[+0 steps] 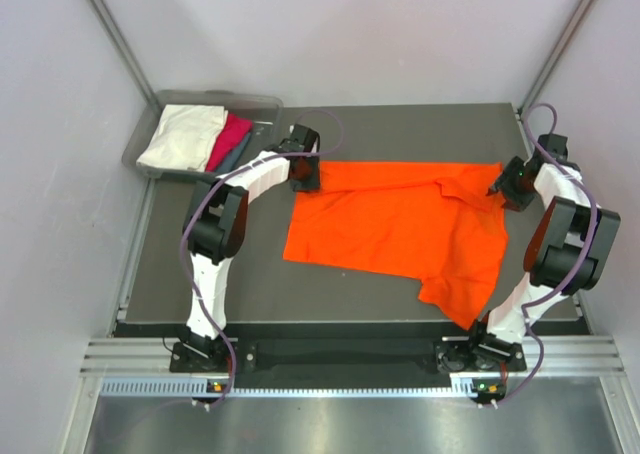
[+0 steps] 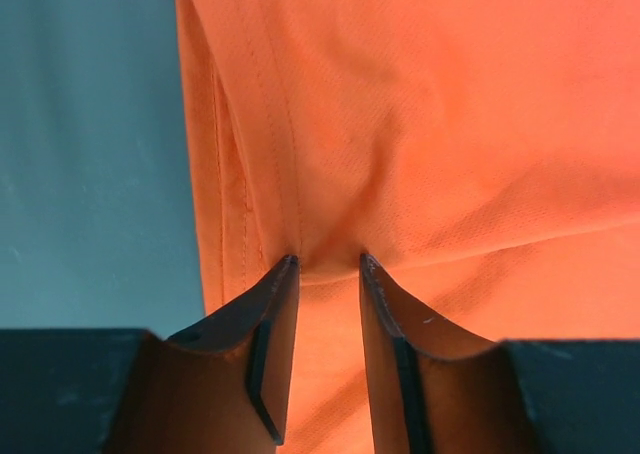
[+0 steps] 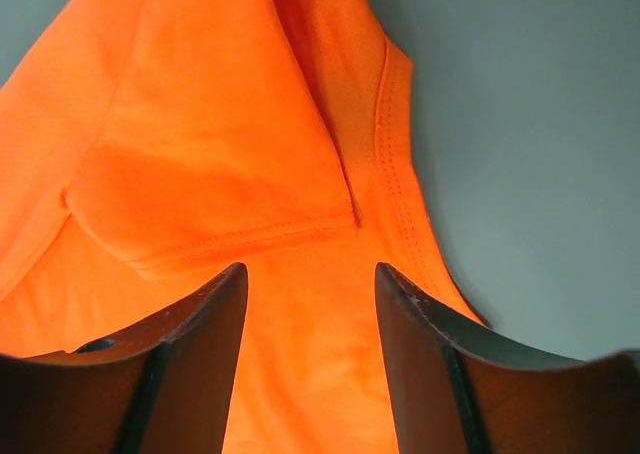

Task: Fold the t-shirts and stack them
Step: Fold the tshirt

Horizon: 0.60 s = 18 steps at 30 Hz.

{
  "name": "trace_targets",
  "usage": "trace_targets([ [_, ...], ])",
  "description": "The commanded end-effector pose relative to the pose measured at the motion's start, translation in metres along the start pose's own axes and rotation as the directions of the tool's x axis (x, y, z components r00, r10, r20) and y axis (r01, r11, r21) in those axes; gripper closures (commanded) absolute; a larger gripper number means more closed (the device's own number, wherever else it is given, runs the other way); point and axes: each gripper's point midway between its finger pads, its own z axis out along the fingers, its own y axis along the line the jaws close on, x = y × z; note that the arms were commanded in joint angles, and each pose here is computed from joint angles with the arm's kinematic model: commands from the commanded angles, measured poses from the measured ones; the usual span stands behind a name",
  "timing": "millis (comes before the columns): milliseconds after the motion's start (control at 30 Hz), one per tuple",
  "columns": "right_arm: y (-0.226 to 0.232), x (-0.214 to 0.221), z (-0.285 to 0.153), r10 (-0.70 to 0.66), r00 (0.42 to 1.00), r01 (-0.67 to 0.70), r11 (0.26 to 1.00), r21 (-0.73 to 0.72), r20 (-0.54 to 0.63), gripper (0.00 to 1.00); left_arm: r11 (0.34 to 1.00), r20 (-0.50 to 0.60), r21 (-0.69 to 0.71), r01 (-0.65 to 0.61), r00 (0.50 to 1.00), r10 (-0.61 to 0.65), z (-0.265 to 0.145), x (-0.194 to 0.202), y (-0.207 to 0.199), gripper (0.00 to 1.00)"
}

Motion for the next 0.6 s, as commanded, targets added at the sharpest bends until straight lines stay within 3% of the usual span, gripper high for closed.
trace_targets([
  [0,-0.002,-0.005,0.006,0.0,1.0,0.0,1.0,-0.019,0.012,0.48,0.999,0.036,-0.021,-0.027,0.999,0.027,-0.003,-0.014,0.003,0.63],
  [133,-0.009,0.0,0.014,0.0,1.0,-0.001,1.0,-0.011,-0.004,0.64,0.998,0.031,-0.04,-0.039,0.999,0.04,-0.005,-0.012,0.008,0.6],
  [567,-0.019,0.017,0.031,0.034,0.998,-0.033,0.999,0.014,-0.05,0.67,0.998,0.013,-0.023,-0.054,0.998,0.054,-0.009,-0.008,0.007,0.52],
])
